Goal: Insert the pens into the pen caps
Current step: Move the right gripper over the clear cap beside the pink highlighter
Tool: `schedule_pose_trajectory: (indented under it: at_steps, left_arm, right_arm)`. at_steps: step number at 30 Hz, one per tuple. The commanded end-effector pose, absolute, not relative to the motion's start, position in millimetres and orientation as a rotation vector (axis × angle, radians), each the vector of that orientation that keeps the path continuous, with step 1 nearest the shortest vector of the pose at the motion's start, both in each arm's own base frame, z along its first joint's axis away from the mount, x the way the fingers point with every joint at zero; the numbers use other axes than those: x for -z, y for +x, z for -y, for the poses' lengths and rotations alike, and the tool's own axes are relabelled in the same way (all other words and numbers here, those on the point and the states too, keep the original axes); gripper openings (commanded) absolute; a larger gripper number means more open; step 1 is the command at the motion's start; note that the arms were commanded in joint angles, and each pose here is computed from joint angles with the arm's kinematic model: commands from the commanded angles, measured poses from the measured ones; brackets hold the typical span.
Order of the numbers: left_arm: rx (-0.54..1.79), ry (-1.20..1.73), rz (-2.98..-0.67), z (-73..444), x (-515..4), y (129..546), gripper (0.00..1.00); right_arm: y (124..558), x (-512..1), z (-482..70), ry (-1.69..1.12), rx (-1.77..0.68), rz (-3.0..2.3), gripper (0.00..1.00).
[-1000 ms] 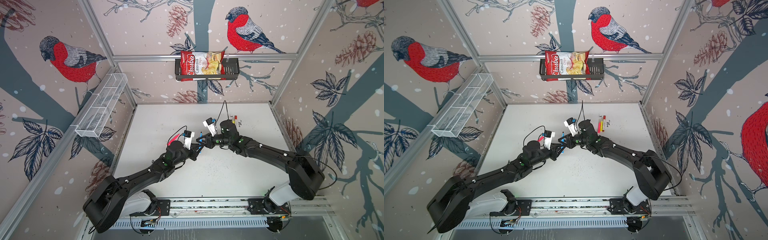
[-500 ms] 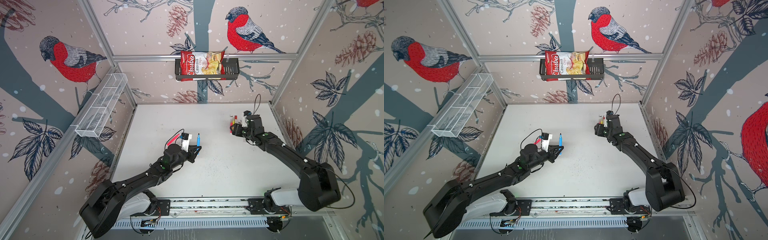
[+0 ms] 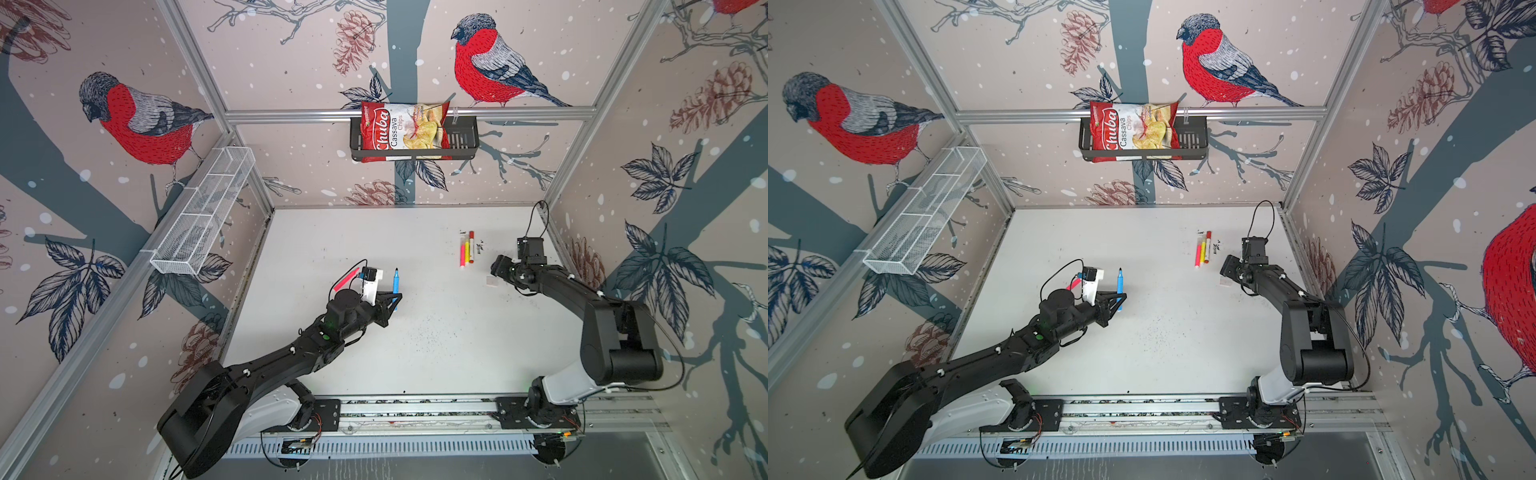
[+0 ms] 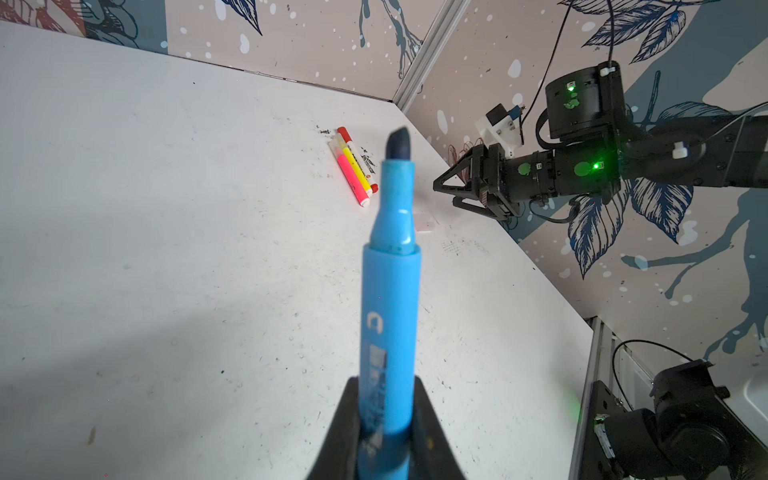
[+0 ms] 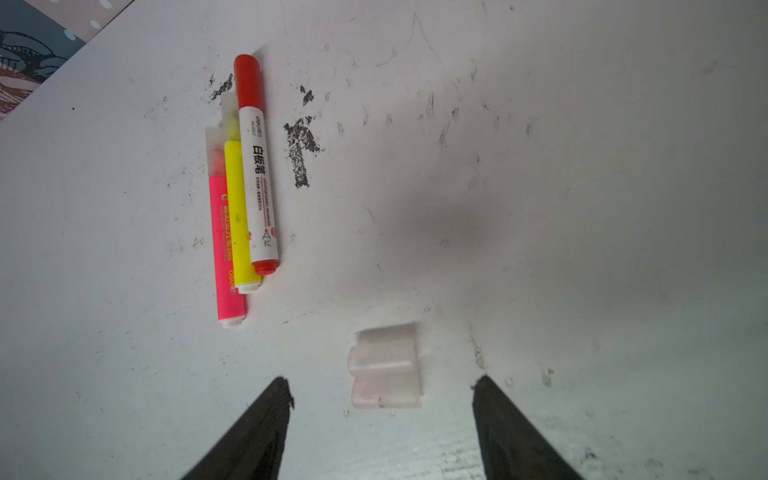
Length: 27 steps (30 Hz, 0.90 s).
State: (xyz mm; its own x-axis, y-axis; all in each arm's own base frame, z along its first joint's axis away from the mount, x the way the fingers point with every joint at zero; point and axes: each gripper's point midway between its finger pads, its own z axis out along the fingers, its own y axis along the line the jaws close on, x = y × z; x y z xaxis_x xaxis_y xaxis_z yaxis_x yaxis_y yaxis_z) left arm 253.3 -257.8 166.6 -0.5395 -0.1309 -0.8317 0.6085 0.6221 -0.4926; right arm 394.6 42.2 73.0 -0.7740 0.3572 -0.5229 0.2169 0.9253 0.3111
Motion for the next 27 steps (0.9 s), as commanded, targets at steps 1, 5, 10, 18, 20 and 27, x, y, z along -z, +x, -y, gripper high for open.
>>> schedule_pose_trajectory:
  at_steps: [1, 5, 10, 18, 20, 27]
  left_arm:
    - [1.017, 0.367, -1.853, 258.8, -181.2, 257.4, 0.0]
    - [1.013, 0.363, -1.853, 258.0, -181.5, 257.6, 0.0]
    - [1.009, 0.36, -1.855, 256.9, -181.1, 257.2, 0.0]
    - [0.995, 0.353, -1.854, 253.5, -181.7, 256.8, 0.0]
    - [0.99, 0.352, -1.855, 252.6, -180.4, 256.2, 0.0]
    - [0.985, 0.356, -1.855, 252.6, -181.7, 256.5, 0.0]
  right_arm:
    - [403.3, -74.5, -51.9, 0.362, -0.373, -2.474, 0.71]
    - [404.3, -64.5, -59.2, 0.342, -0.407, -2.508, 0.7]
    - [401.1, -49.4, -68.5, 0.316, -0.405, -2.547, 0.69]
    - [402.9, -37.8, -72.1, 0.313, -0.405, -2.574, 0.67]
    - [402.9, -38.0, -77.0, 0.291, -0.411, -2.577, 0.67]
    - [406.5, -34.6, -91.0, 0.234, -0.418, -2.598, 0.66]
